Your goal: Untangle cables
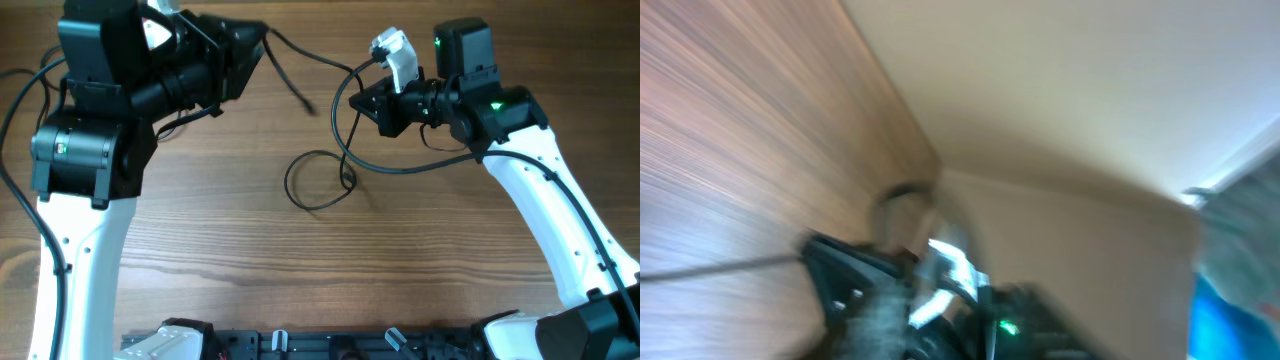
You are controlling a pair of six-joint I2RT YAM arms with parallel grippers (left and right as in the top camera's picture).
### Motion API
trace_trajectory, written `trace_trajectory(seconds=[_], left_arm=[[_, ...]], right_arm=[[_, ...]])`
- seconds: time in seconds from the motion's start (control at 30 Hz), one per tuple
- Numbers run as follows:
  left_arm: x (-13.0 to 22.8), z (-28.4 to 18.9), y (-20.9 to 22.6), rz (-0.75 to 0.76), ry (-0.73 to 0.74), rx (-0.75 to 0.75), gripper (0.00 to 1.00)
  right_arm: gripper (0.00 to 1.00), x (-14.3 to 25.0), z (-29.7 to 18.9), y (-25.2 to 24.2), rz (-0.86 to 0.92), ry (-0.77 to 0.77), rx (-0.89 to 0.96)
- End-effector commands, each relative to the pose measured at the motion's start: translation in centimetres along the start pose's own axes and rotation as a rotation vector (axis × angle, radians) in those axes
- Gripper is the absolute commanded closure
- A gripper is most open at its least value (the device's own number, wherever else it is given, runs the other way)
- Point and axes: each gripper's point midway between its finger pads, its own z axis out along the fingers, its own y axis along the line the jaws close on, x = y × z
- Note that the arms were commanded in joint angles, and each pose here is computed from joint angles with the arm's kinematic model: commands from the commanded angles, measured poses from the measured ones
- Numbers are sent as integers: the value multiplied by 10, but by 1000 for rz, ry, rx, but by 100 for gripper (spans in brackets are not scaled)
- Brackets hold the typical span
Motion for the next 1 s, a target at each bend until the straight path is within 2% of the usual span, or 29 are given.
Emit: trace_trajectory(seconds=[0.0, 0.13, 0.23, 0.3, 0.43, 0.53, 0.6, 0.8, 0.87, 0.9, 0.97], left_arm=[[-36, -9, 30, 159, -209, -157, 0], [-59, -31, 98, 140, -356, -489, 0], [-47, -35, 127, 211, -268, -630, 0], [-31, -33, 136, 361, -159, -691, 1], [11, -12, 126, 623, 52, -623, 1], [30, 1, 113, 716, 89, -561, 0], [42, 10, 101, 812, 116, -504, 0], [44, 18, 86, 905, 108, -437, 0], [54, 20, 82, 915, 157, -390, 0], [55, 20, 83, 914, 166, -389, 1], [52, 13, 103, 878, 181, -485, 0]], right_arm=[[96, -29, -26, 17, 141, -88, -1], [96, -51, -59, 41, 368, -182, -34], [96, -55, -65, 45, 678, -196, -73], [96, -60, -66, 50, 800, -197, -119], [96, -91, -80, 82, 719, -249, -313], [96, -106, -91, 97, 778, -259, -416], [96, -110, -92, 96, 830, -268, -422], [96, -94, -83, 84, 905, -232, -349], [96, -94, -83, 83, 916, -230, -347], [96, -96, -84, 83, 934, -234, -356], [96, -110, -91, 88, 896, -281, -395]])
